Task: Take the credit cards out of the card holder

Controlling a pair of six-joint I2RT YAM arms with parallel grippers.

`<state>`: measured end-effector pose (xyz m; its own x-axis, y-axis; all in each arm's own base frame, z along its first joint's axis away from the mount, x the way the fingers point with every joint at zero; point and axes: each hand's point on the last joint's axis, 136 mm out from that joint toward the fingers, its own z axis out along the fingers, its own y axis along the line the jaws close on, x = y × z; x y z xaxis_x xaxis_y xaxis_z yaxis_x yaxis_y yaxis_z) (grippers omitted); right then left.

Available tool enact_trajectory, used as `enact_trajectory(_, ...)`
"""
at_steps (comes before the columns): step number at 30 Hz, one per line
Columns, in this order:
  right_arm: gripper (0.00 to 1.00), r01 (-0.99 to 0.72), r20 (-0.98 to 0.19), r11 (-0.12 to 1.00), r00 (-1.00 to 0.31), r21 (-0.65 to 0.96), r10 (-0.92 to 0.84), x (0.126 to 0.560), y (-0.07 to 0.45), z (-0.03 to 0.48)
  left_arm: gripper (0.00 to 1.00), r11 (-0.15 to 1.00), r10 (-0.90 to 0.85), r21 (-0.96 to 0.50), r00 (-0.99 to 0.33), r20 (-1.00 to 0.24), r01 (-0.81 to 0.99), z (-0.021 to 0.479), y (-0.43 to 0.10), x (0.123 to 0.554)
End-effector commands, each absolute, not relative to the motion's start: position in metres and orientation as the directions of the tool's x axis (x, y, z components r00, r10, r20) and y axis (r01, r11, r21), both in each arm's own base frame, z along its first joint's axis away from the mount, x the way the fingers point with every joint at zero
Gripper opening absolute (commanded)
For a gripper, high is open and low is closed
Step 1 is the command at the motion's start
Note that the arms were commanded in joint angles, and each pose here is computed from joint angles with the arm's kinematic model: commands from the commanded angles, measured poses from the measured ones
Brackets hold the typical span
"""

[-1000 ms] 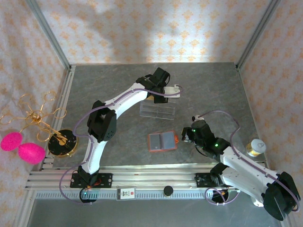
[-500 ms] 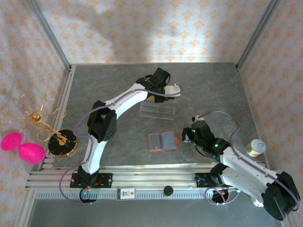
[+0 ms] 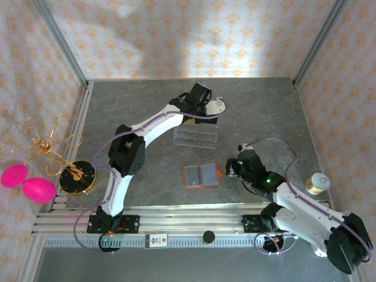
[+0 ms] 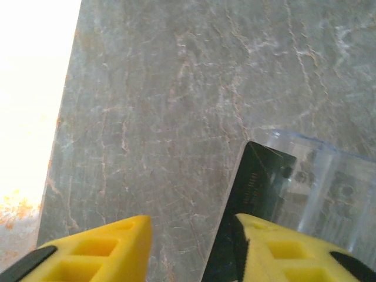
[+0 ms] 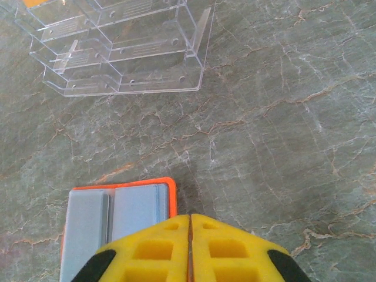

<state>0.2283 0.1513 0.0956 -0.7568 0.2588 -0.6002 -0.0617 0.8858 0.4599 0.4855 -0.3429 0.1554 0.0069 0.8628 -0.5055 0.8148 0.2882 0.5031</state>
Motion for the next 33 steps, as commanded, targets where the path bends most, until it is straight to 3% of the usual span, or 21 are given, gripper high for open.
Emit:
enact_trajectory(1,0.10,-0.058,-0.608,0.881,-0.745,0.469,0.275,0.230,0.150,0.096,0.48,0.361,0.829,0.530,-0.004,-0.559,0.768,0.180,-0.345,0.498)
enact_trajectory(5,0.16,-0.060,-0.606,0.877,-0.746,0.476,0.278,0.230,0.151,0.096,0.47,0.397,0.817,0.540,-0.017,-0.577,0.742,0.191,-0.343,0.501)
enact_trajectory(10,0.32,-0.090,-0.606,0.863,-0.748,0.498,0.272,0.232,0.159,0.102,0.44,0.569,0.684,0.495,-0.043,-0.728,0.657,0.257,-0.341,0.512)
enact_trajectory(18,0.41,-0.229,-0.608,0.811,-0.772,0.538,0.186,0.232,0.193,0.118,0.46,0.727,0.248,0.167,-0.028,-0.968,0.666,0.375,-0.332,0.463)
enact_trajectory(24,0.45,-0.332,-0.637,0.830,-0.770,0.449,0.037,0.223,0.230,0.118,0.64,0.708,-0.154,-0.165,-0.078,-0.985,0.687,0.403,-0.291,0.386)
enact_trajectory(31,0.46,-0.385,-0.620,0.887,-0.769,0.255,-0.156,0.221,0.257,0.083,0.77,0.626,-0.365,-0.451,-0.273,-0.890,0.636,0.346,-0.246,0.318)
enact_trajectory(33,0.47,-0.415,-0.617,0.891,-0.755,0.185,-0.223,0.218,0.266,0.075,0.94,0.597,-0.411,-0.526,-0.332,-0.849,0.606,0.323,-0.235,0.301)
